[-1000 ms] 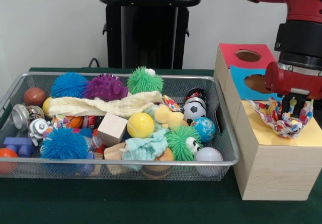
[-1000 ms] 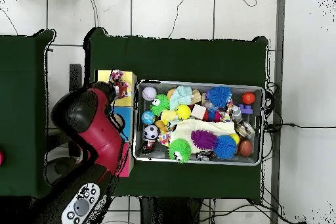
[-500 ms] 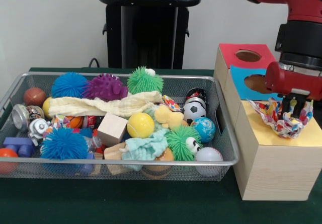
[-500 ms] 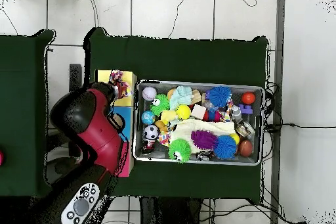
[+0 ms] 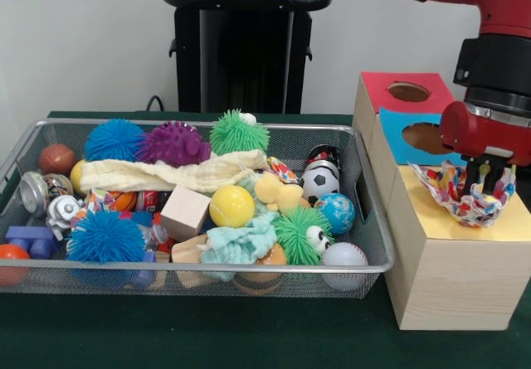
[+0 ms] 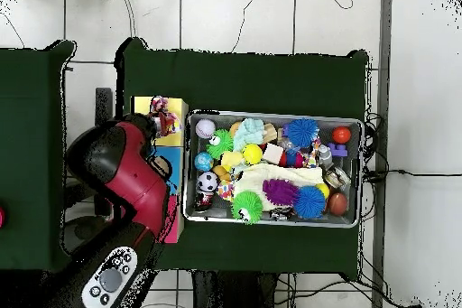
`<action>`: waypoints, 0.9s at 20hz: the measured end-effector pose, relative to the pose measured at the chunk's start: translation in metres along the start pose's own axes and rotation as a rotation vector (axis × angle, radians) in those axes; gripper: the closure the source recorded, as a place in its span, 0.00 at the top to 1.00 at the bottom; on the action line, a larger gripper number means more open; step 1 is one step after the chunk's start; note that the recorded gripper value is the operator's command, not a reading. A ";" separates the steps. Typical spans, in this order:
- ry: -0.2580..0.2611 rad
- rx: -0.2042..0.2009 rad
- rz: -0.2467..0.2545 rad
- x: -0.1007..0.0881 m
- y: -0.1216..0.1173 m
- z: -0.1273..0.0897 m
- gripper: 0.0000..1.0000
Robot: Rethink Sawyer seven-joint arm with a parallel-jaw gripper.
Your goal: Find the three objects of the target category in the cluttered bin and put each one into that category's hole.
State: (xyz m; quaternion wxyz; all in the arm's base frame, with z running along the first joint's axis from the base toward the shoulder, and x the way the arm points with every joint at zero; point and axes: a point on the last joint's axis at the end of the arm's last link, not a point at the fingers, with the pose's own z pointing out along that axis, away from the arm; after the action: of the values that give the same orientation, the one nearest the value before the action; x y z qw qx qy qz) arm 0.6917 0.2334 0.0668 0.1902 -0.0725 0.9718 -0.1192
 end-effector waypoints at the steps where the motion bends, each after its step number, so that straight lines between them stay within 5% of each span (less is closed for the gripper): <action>1: 0.000 0.002 -0.002 0.000 0.000 0.000 0.00; 18: -0.004 0.047 0.031 0.001 0.006 0.001 0.00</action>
State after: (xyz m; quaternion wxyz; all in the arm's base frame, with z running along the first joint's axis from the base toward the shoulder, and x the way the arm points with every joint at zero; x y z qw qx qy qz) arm 0.6907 0.2388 0.0646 0.1955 -0.0531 0.9694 -0.1387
